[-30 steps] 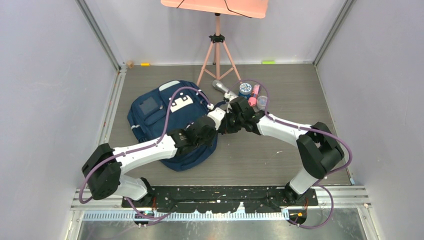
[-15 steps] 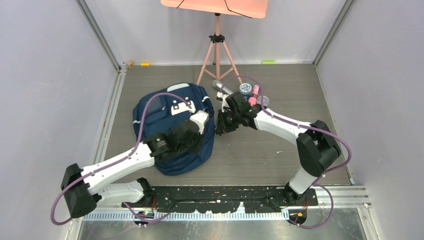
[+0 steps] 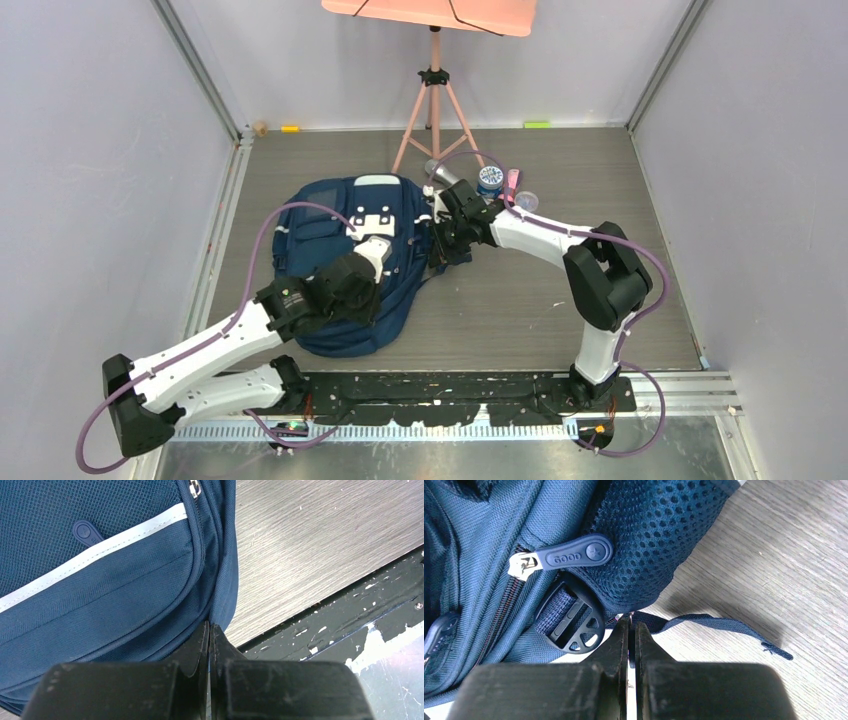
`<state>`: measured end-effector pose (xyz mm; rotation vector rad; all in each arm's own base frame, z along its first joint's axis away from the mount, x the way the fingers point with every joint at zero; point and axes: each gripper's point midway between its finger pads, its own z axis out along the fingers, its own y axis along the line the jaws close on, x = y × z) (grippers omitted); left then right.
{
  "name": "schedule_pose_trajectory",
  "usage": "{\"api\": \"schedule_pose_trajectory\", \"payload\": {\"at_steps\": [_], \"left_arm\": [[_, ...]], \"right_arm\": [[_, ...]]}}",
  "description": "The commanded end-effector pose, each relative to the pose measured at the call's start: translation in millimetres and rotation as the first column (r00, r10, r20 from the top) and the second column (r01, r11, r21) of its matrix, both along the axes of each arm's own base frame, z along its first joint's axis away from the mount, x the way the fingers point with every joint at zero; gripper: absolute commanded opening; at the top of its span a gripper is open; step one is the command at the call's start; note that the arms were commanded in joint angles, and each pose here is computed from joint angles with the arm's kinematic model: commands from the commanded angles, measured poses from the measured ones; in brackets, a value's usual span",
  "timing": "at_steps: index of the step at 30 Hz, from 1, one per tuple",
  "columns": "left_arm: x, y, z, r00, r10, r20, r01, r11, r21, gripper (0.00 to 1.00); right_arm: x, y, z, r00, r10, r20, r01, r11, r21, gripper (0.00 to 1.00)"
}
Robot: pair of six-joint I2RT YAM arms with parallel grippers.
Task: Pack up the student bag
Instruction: Zip the student bag at the center of the board.
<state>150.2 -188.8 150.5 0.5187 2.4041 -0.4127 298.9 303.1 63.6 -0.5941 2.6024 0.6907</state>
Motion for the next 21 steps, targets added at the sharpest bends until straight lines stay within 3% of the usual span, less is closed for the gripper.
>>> {"api": "schedule_pose_trajectory", "payload": {"at_steps": [1,6,12,16,18,19,20,21], "left_arm": [[-15,29,-8,0.999,0.028,-0.045,-0.023,0.995,0.095,0.00],[-20,27,-7,0.998,0.014,-0.065,-0.008,0.996,0.087,0.00],[-20,38,0,0.997,0.060,-0.051,-0.055,0.995,0.086,0.00],[-22,39,2,0.996,0.069,-0.047,-0.066,0.995,0.068,0.00],[-19,36,6,0.997,0.072,-0.038,-0.070,0.996,0.052,0.00],[-17,32,10,0.997,0.070,-0.032,-0.068,0.997,0.039,0.00],[-15,28,13,0.998,0.065,-0.027,-0.064,0.998,0.027,0.05],[-13,24,16,0.998,0.056,-0.020,-0.056,0.998,0.015,0.17]], "right_arm": [[61,-26,20,0.976,-0.105,0.192,0.115,0.992,-0.042,0.01],[70,-36,26,0.962,-0.128,0.241,0.144,0.988,-0.049,0.07],[97,-50,20,0.948,-0.190,0.255,0.209,0.977,-0.048,0.03],[96,-50,25,0.951,-0.160,0.264,0.176,0.984,-0.037,0.06],[86,-46,32,0.961,-0.119,0.249,0.127,0.992,-0.016,0.15],[77,-42,35,0.970,-0.088,0.227,0.088,0.996,0.009,0.24],[71,-40,46,0.969,-0.073,0.236,0.067,0.997,0.034,0.29],[64,-41,46,0.971,-0.064,0.229,0.057,0.998,0.041,0.39]]}}
